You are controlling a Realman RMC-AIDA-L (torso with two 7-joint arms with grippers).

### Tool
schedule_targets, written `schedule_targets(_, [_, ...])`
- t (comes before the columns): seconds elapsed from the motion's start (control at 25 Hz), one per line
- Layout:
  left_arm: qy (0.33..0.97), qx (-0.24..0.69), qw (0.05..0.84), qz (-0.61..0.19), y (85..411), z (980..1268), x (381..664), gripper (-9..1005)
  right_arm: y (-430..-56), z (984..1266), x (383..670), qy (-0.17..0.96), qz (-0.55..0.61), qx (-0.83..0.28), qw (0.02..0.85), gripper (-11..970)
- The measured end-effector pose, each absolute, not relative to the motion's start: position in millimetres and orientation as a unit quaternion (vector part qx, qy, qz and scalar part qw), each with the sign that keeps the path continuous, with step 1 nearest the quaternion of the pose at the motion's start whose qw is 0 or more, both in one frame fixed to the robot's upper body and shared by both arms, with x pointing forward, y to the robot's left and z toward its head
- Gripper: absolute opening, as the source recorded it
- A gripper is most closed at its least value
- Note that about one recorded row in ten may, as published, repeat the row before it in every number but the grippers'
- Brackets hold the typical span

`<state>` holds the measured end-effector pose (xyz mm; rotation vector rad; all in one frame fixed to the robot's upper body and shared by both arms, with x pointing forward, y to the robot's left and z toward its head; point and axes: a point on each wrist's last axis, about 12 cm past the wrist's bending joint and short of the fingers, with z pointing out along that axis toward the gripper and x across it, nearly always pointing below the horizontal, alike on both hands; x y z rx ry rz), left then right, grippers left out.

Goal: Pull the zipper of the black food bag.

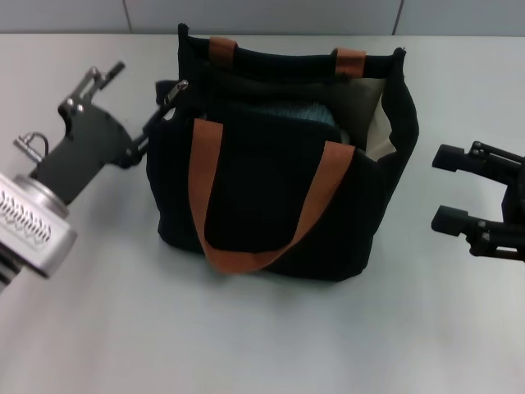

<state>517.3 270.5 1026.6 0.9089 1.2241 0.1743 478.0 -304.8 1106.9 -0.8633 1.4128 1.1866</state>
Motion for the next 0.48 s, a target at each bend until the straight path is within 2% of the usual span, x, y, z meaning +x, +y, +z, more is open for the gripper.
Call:
schedule_targets(0.16, [0.552,0.407,0.723,0.081,268.7,1028.4,520.0,756,-307.3,1107.7,477.7,0.589,0.493,-0.352,0.535,834])
schedule_targets(0.2, [0.541,0.381,0.742,0.111,265.9,1033.9,522.0,755,-308.0,1107.5,477.2,0.589,0.492,-0.35,0.537,834])
schedule_targets(0.48, [0.524,0.35,0.765,0.134,275.9,1034.0,499.8,753,-309.9,1106.4,475.7,0.59,0.489,-0.344,0.543,834])
